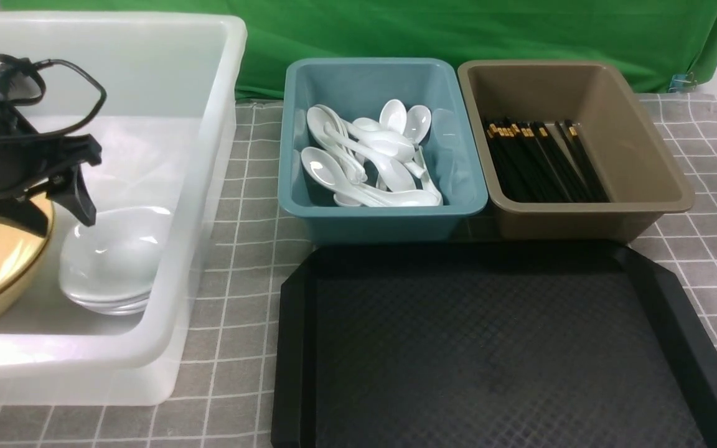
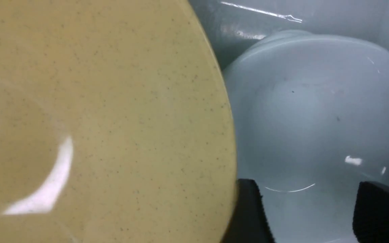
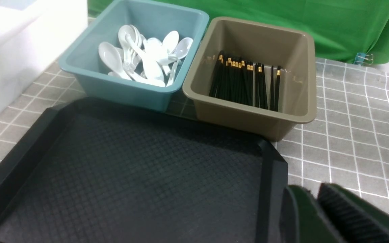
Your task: On grey table put chopsticks spoon bowls plates into blue grey white boxes.
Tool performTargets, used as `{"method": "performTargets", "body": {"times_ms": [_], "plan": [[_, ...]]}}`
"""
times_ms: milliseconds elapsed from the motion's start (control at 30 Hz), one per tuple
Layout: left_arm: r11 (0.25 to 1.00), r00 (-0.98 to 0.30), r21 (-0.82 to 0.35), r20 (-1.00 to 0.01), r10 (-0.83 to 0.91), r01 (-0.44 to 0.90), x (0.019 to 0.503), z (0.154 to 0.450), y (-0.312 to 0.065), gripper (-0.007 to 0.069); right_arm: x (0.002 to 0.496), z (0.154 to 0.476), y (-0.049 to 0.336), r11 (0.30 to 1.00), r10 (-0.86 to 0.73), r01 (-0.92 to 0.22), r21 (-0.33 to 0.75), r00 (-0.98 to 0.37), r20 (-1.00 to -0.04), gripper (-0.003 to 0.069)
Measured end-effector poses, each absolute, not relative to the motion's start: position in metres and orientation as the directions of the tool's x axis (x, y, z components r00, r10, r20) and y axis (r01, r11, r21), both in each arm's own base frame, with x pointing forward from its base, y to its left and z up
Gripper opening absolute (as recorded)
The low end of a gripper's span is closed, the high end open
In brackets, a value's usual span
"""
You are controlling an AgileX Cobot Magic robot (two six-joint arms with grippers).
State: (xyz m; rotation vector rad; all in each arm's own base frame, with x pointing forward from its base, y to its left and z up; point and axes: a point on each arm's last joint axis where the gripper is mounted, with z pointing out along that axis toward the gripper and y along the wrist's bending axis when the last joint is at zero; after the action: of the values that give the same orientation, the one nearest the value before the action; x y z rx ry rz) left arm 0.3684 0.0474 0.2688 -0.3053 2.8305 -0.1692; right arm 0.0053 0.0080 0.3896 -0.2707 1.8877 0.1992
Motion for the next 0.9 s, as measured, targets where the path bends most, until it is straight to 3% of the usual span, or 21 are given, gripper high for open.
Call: {"method": "performTargets", "body": {"times_ms": [233, 367, 533, 633, 700, 767, 900], "plan": [[0.974, -0.916, -0.153, -0.34, -0.213, -0.17, 0.365, 0.312, 0.046, 0.0539, 0.005, 0.39, 0.008, 0.959, -0.089, -0.284, 0.003, -0.313, -0.946, 0.0074], [0.972, -0.917, -0.199, -0.352, -0.188, -0.123, 0.358, 0.333, 0.039, 0.0521, 0.005, 0.39, 0.008, 0.958, -0.095, -0.286, -0.003, -0.308, -0.947, 0.0074], [0.979, -0.888, -0.194, -0.438, -0.142, -0.061, 0.337, 0.367, 0.034, 0.0324, 0.001, 0.396, 0.007, 0.956, -0.11, -0.291, -0.022, -0.289, -0.951, 0.005], [0.984, -0.863, -0.176, -0.493, -0.11, -0.025, 0.317, 0.386, 0.031, 0.0134, -0.007, 0.404, 0.005, 0.955, -0.12, -0.293, -0.036, -0.274, -0.954, 0.0006], [0.986, -0.851, -0.167, -0.518, -0.09, -0.003, 0.303, 0.395, 0.028, 0.0057, -0.012, 0.408, 0.004, 0.955, -0.125, -0.295, -0.039, -0.278, -0.952, 0.0005], [0.987, -0.839, -0.162, -0.538, -0.078, 0.012, 0.285, 0.401, 0.025, 0.0013, -0.015, 0.407, 0.003, 0.954, -0.13, -0.297, -0.039, -0.291, -0.948, 0.0005], [0.988, -0.804, -0.153, -0.591, -0.074, 0.021, 0.257, 0.403, 0.02, 0.0, -0.022, 0.399, 0.002, 0.955, -0.121, -0.295, -0.042, -0.256, -0.959, 0.0005]]}}
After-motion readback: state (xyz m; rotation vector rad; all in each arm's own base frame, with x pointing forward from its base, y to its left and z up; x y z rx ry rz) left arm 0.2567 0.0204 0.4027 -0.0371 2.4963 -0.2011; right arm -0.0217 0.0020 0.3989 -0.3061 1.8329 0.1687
